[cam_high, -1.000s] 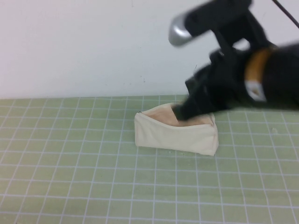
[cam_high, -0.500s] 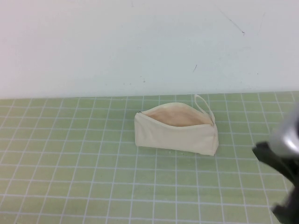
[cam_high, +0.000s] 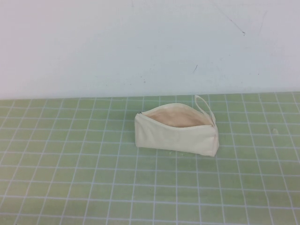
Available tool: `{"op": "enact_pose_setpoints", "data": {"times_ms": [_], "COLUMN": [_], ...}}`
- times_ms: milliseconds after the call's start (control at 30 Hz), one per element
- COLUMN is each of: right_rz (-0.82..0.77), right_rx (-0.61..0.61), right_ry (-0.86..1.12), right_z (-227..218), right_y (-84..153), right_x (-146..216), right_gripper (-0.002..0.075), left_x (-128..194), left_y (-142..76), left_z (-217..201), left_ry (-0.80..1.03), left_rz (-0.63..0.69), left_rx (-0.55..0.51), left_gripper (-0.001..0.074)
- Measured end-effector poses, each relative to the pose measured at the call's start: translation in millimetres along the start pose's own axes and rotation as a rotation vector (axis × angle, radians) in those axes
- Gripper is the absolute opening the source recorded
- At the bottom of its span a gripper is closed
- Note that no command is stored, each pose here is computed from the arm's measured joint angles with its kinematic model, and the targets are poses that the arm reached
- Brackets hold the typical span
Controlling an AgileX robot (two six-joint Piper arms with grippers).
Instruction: Put eraser into pencil case
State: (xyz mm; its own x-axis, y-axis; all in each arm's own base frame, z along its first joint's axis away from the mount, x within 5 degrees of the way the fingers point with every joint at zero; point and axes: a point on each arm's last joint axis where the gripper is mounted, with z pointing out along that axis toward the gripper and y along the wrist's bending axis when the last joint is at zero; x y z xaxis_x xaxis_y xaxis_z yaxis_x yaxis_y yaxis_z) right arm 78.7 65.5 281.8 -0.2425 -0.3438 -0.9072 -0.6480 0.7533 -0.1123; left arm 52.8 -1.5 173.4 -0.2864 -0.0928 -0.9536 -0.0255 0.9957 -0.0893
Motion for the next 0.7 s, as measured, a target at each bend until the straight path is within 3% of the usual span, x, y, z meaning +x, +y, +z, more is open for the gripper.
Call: {"op": "enact_pose_setpoints", "data": {"times_ms": [467,700], "right_rz": [0.147,0.228], "right_rx": [0.525,0.646], "right_ry": [-0.147,-0.166], "right_z": [-37.8,-30.8], "right_y": [-24.3,-25.8], "right_x": [58.3,83.1], "right_gripper": [-0.0001,-0.0001], "left_x": [0.0,0.0], "left_y": [0.0,0.0], "left_z": [0.0,0.0], "left_ry": [0.000,0.000], "left_rz": [0.000,0.000], "left_rx": [0.000,0.000], "left_gripper": [-0.0003,-0.0003]}}
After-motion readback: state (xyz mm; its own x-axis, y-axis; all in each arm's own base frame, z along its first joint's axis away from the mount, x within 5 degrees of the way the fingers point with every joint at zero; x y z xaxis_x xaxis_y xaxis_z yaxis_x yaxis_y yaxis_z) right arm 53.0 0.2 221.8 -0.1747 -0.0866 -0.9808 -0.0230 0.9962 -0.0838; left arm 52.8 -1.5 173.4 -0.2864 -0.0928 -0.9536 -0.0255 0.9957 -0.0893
